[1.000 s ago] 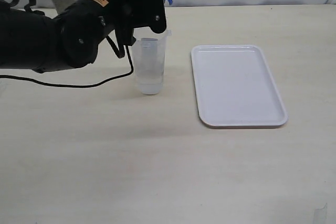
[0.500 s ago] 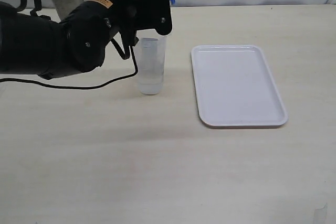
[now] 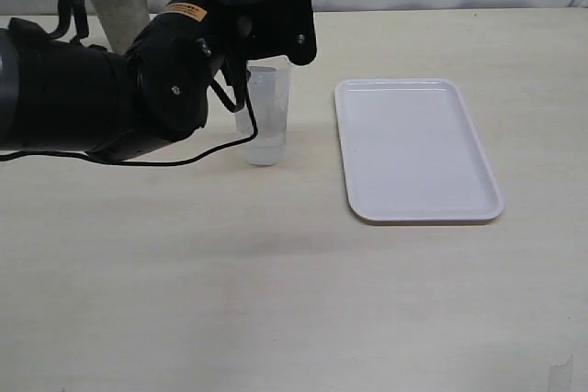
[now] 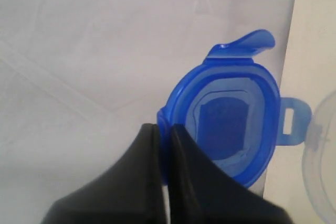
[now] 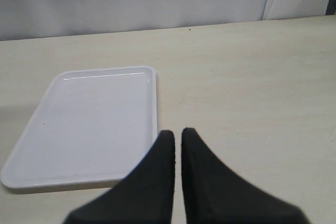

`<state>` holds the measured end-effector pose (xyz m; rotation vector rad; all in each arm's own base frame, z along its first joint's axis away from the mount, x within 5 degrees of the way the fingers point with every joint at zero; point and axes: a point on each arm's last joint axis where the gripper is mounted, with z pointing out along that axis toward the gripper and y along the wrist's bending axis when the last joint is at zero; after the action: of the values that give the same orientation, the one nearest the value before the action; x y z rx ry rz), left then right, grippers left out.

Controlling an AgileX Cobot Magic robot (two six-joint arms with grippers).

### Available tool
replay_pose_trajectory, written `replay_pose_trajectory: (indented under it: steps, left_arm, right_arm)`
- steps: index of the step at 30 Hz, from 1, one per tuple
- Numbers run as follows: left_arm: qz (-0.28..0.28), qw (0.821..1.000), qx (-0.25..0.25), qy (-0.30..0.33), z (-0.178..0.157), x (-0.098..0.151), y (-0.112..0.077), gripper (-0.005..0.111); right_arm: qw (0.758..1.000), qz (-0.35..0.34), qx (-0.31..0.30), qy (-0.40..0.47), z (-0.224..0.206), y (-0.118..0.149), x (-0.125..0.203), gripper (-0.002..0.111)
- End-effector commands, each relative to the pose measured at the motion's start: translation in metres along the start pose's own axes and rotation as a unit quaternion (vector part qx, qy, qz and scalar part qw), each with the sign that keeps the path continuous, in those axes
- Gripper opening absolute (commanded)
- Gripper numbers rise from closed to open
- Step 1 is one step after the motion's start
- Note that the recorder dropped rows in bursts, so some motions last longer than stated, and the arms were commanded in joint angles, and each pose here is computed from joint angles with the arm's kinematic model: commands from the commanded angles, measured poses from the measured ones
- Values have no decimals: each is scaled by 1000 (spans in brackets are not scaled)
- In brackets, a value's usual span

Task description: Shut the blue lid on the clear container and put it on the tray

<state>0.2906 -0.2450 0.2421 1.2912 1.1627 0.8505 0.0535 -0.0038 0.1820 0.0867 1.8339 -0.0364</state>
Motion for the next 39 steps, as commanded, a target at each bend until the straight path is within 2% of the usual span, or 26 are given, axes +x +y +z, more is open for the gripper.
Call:
replay_pose_trajectory:
  steps: [1,21,31,39]
  left_arm:
    - [12,1000,-4,-7,-6,-8,1,0]
    - [-2,1000,11,20,-7,-5,-3,0]
    - [11,1000,20,13,-13,-14,-6,0]
    - [-1,999,32,19,-13,-13,-8,0]
  right_arm:
    - [1000,-3,2,-3,0,0,0,5]
    - [1000,-3,2,-3,0,0,0,5]
    - [1000,-3,2,-3,0,0,0,5]
    - [1000,-3,2,-3,0,0,0,5]
